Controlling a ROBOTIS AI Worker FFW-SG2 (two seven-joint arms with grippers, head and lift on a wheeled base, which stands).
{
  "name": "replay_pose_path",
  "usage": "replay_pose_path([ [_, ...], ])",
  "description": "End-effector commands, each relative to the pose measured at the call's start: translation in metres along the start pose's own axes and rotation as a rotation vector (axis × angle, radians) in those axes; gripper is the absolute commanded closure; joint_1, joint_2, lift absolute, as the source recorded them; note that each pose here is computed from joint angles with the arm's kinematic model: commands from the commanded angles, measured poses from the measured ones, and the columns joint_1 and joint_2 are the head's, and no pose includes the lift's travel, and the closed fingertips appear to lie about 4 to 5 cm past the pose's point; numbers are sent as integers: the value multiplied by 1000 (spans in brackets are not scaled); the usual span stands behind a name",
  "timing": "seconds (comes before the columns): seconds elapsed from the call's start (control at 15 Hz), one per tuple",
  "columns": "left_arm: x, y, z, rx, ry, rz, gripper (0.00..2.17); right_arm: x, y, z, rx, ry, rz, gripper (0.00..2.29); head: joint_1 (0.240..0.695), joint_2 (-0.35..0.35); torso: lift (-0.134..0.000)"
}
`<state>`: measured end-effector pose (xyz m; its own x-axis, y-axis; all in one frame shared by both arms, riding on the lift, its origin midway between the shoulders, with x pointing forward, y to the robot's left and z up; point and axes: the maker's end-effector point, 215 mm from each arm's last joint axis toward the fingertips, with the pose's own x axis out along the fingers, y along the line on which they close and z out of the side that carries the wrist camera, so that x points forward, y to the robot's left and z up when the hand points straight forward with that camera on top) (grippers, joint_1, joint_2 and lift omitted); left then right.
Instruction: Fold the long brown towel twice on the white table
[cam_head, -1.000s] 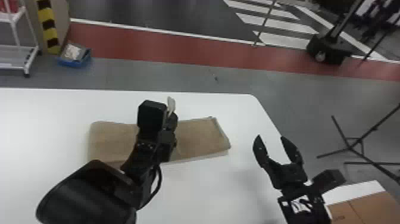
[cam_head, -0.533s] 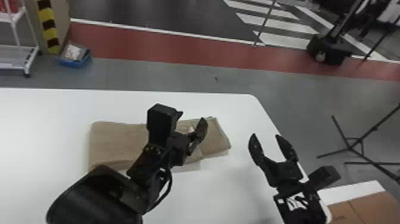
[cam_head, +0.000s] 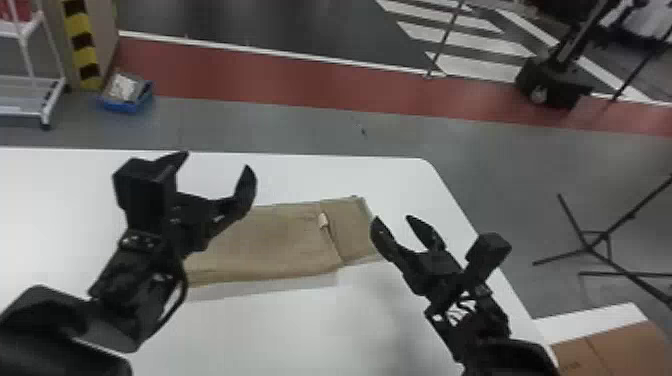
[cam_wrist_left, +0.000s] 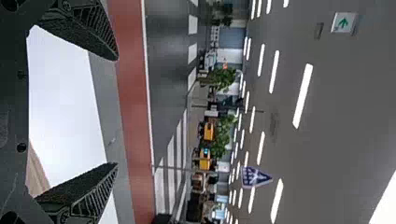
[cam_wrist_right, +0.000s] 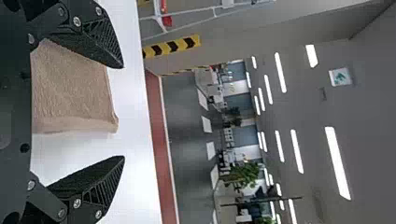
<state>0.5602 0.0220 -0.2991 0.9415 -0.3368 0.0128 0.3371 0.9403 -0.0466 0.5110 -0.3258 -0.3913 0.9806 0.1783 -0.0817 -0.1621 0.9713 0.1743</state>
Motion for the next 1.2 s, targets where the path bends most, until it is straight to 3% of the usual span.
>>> replay_pose_path([
  [0.0,-21,76,17,61,-74,97,87,24,33,-20,3,145,53,279,695,-339,-123],
  [0.07,-27,99,24,73,-100,134,87,31,42,-29,-2,195,67,279,695,-259,-123],
  [0.2,-45,145,27,83,-123,213,87,40,57,-48,-14,296,82,282,695,-183,-123],
  [0.4,-70,172,42,154,-195,268,83,46,69,-65,-23,371,75,286,695,-74,-123],
  [0.87,-85,185,37,154,-212,280,87,60,86,-66,-49,422,84,461,695,-7,-123],
  [1.13,-87,190,39,150,-214,284,87,59,83,-73,-44,444,52,475,695,7,-123],
])
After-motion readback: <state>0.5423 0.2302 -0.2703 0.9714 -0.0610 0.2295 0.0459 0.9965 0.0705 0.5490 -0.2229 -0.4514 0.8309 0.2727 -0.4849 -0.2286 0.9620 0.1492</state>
